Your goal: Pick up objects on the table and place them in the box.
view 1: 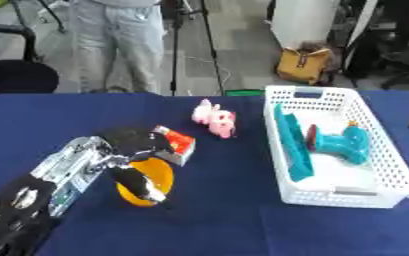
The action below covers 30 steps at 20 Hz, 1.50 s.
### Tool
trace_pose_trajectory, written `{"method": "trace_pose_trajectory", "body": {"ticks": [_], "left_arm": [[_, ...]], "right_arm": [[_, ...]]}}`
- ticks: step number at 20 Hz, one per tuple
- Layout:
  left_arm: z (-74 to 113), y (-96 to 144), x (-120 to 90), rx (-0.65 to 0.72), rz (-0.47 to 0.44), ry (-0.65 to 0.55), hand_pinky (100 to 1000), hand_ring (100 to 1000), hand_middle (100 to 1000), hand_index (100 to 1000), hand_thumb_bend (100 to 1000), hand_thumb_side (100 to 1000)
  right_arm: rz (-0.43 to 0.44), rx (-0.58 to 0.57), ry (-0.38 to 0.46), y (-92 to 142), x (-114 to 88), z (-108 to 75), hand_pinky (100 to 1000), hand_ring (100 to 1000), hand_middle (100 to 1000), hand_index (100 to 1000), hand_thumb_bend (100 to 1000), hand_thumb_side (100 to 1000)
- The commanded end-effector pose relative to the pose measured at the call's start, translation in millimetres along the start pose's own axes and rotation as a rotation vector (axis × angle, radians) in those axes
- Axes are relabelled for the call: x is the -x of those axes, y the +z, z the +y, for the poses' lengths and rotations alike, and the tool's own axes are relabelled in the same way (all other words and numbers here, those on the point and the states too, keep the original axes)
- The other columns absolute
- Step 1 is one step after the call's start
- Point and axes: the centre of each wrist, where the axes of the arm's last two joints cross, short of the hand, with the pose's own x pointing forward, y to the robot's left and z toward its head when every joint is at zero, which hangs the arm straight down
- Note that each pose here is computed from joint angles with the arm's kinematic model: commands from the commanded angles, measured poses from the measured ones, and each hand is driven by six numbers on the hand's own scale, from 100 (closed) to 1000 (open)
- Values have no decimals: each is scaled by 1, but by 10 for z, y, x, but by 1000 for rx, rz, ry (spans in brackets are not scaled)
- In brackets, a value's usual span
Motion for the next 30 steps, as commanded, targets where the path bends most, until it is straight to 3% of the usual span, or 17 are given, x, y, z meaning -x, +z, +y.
{"method": "trace_pose_trajectory", "body": {"ticks": [1,30], "left_arm": [[101,9,33,-25,10,-22,739,844,878,922,1000,880],[-94,-155,126,18,42,1,734,837,870,917,1000,909]], "right_arm": [[-18,-8,21,-37,-54,-53,497,492,625,779,158,607],[-24,-11,18,-45,-52,-49,497,491,625,779,158,608]]}}
